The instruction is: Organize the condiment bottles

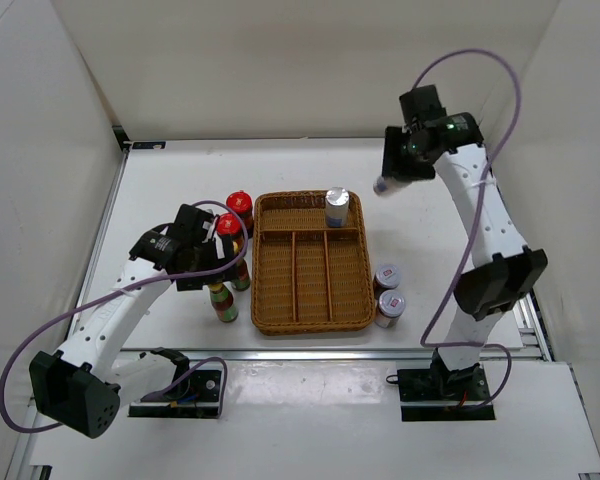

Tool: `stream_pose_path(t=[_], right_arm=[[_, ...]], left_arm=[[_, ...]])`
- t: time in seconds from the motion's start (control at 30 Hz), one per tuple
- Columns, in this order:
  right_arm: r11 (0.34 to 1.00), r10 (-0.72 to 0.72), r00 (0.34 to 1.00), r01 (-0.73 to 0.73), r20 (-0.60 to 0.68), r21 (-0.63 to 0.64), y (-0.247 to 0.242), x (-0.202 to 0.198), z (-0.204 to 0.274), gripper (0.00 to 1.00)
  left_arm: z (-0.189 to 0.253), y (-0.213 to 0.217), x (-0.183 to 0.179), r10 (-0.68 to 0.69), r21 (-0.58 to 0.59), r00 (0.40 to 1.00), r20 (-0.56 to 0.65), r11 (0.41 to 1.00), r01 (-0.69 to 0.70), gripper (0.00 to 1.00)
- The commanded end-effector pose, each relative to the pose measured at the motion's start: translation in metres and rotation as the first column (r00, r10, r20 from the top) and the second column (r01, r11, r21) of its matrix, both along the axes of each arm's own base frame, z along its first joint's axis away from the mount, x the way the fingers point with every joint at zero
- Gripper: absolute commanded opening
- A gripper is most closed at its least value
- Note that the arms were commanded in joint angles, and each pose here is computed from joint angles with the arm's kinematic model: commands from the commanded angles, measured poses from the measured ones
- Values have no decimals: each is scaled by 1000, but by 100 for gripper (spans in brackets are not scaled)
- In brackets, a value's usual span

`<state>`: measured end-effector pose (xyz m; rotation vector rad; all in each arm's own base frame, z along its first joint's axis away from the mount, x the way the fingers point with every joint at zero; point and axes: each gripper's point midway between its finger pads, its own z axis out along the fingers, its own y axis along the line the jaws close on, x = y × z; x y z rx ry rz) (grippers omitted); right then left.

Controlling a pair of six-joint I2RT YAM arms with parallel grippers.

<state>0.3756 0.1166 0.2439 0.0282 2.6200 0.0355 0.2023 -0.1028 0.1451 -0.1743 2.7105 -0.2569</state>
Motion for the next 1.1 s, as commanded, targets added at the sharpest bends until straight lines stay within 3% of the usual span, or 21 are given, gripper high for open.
stream_pose_path(t=[0.0,0.17,0.23,0.4,0.67,0.93,1.07], right_arm=[[996,57,952,-73,299,41,10,10,92,0],[940,299,872,-339,387,38,74,17,113,0],[882,408,821,-467,400,58,115,12,114,0],[792,537,719,-610,442,31,185,8,114,0],[808,578,756,-583,308,-83,230,11,41,0],[858,505,840,-464,198,-219,225,31,-22,0],[871,476,864,-437,163,-226,228,37,-48,0]], left_arm=[[4,-1,1,-11,-3,1000,14,1000,11,99],[4,-5,-1,-29,-3,999,14,1000,30,99],[4,-5,-1,-30,-3,999,14,1000,30,99],[2,-9,-3,-48,0,999,6,999,48,99],[2,-14,-6,-70,-8,998,3,997,70,99],[2,-18,-8,-89,-8,996,3,996,89,99],[2,-19,-9,-98,-8,995,3,995,98,99]])
